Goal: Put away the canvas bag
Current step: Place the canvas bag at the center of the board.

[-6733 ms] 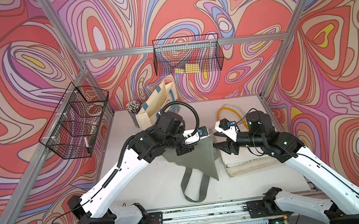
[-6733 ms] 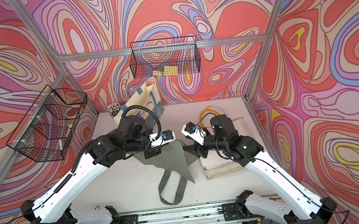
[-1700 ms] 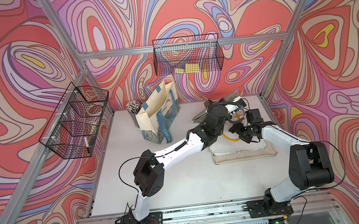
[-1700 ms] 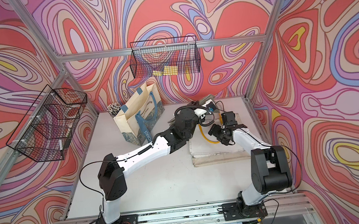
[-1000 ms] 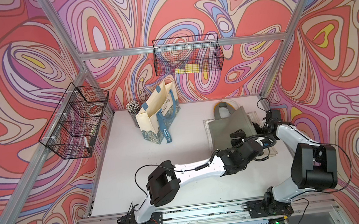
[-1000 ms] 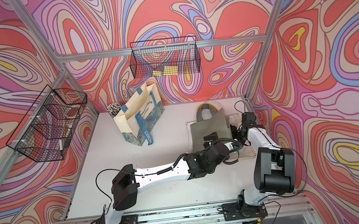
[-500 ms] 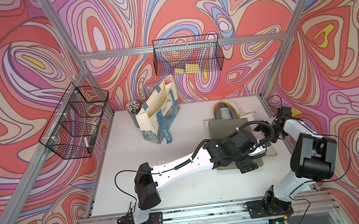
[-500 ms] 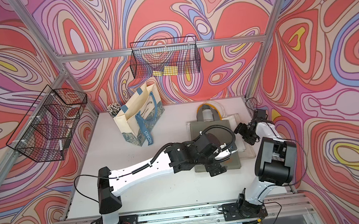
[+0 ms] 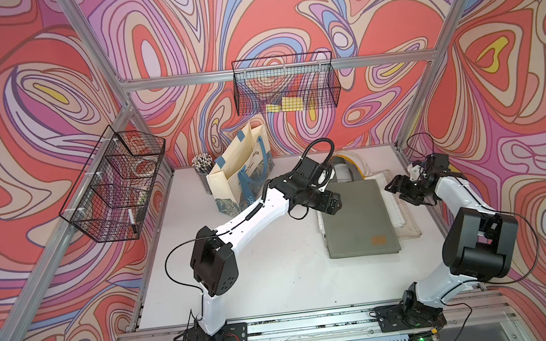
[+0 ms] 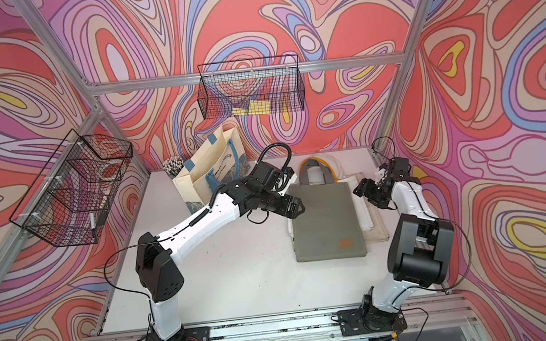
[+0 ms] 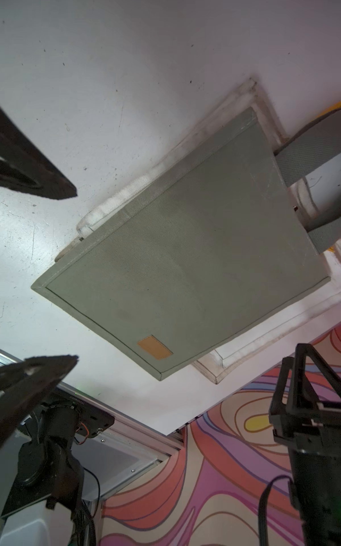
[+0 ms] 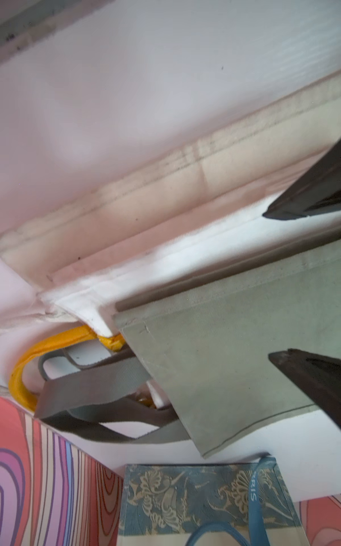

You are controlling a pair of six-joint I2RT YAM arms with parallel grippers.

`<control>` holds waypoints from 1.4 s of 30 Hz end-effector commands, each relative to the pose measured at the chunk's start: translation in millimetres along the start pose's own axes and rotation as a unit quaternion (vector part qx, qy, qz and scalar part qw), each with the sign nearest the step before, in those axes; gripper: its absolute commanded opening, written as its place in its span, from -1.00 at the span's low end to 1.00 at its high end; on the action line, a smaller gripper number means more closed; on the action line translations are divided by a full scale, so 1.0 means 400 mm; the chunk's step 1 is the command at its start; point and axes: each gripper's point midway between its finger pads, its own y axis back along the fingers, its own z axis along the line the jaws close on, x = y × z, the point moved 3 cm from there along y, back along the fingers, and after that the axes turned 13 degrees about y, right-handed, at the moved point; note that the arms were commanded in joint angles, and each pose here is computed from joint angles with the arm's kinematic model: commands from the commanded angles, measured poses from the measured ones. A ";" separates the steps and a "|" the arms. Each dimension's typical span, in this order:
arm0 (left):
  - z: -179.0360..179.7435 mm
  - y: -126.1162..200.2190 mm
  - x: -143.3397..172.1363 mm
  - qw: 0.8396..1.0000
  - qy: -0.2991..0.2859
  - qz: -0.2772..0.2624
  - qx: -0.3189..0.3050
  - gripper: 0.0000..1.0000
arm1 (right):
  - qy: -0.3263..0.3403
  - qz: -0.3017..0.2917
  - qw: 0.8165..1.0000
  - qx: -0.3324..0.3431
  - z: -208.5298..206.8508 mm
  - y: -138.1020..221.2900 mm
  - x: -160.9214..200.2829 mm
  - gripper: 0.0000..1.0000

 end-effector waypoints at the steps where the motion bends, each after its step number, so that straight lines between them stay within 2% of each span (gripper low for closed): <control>1: 0.030 -0.091 0.008 0.997 0.071 0.040 0.006 0.44 | 0.028 0.009 0.999 -0.036 0.035 -0.025 0.010 0.41; 5: 0.081 -0.161 -0.014 0.995 0.086 0.028 -0.038 0.37 | 0.041 0.038 0.998 -0.021 0.035 -0.072 0.029 0.38; 13: 0.176 -0.208 -0.027 0.988 0.108 0.005 -0.112 0.56 | 0.042 0.083 0.996 -0.007 0.016 -0.169 0.070 0.26; 16: 0.191 -0.225 -0.025 0.986 0.124 0.008 -0.110 0.57 | 0.042 0.093 0.995 -0.003 0.013 -0.190 0.077 0.17; 19: 0.181 -0.245 -0.032 0.988 0.129 0.005 -0.088 0.38 | 0.037 0.098 0.994 -0.004 0.012 -0.202 0.082 0.02; 21: 0.175 -0.257 -0.033 0.988 0.132 0.007 -0.076 0.14 | 0.035 0.099 0.994 -0.005 0.013 -0.204 0.085 -0.03; 23: 0.176 -0.270 -0.030 0.988 0.137 0.013 -0.072 0.04 | 0.036 0.098 0.994 -0.010 0.015 -0.205 0.087 -0.08; 26: 0.175 -0.283 -0.030 0.988 0.139 0.020 -0.069 -0.18 | 0.035 0.093 0.995 -0.016 0.021 -0.203 0.086 -0.28; 29: 0.168 -0.295 -0.035 0.988 0.139 0.023 -0.056 -0.69 | 0.030 0.089 0.995 -0.027 0.028 -0.206 0.084 -0.50; 30: 0.163 -0.298 -0.035 0.989 0.137 0.026 -0.048 -1.00 | 0.027 0.088 0.995 -0.031 0.031 -0.207 0.082 -0.61; 32: 0.153 -0.296 -0.037 0.989 0.136 0.030 -0.038 -1.00 | 0.025 0.084 0.995 -0.042 0.040 -0.204 0.077 -0.91; 33: 0.145 -0.289 -0.041 0.990 0.137 0.029 -0.032 -1.00 | 0.024 0.080 0.995 -0.046 0.045 -0.198 0.072 -1.00; 38: 0.105 -0.234 -0.065 0.990 0.142 0.002 -0.004 -1.00 | 0.018 0.046 0.997 -0.061 0.086 -0.139 0.021 -1.00; 42: 0.096 -0.197 -0.098 0.990 0.136 -0.034 -0.009 -1.00 | 0.015 0.024 0.998 -0.059 0.098 -0.119 -0.040 -1.00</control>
